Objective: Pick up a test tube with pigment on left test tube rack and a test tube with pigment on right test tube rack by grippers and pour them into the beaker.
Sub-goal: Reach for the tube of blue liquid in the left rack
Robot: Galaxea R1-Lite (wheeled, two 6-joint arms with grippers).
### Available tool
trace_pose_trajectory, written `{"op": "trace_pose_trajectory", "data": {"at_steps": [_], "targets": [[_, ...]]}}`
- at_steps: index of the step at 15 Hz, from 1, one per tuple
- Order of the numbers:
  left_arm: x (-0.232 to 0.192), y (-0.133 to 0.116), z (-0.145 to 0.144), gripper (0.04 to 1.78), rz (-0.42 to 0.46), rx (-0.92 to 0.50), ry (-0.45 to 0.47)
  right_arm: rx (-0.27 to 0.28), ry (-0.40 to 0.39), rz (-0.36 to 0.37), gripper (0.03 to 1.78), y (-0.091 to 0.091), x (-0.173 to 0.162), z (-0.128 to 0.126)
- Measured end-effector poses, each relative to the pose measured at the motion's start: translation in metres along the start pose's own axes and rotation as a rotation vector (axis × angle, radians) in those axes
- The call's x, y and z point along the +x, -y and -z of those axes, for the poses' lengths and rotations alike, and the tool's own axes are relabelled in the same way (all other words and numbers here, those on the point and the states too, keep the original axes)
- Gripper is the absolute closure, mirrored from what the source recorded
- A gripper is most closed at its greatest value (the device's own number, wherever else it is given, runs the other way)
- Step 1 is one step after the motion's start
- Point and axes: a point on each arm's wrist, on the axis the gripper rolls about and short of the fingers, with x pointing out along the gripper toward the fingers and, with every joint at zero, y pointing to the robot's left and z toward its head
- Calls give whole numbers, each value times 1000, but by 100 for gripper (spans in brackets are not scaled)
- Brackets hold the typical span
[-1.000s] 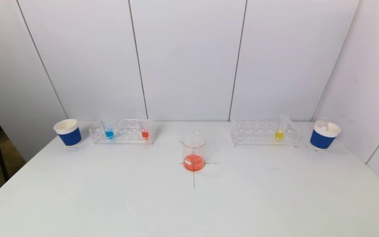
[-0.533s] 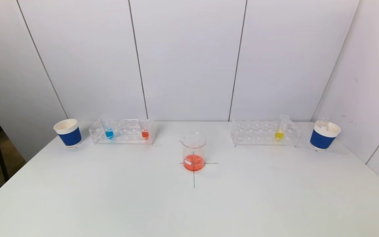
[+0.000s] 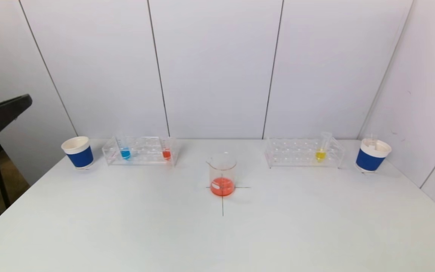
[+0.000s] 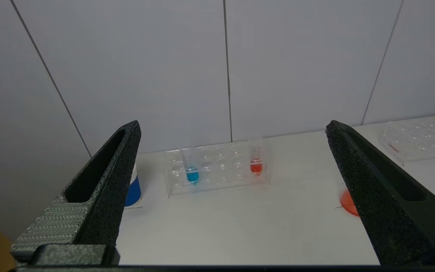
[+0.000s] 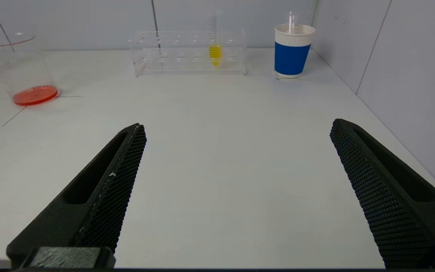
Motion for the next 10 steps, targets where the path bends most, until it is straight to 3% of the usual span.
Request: {"op": "trace_pose_trajectory", "data": {"at_steps": [3,10], "targets": [[34,-8,-9,10,12,5,-2,0,0,0,4,0,0,0],[90,-65,-3,10,97,-34,-47,0,0,0,4,0,0,0]]}}
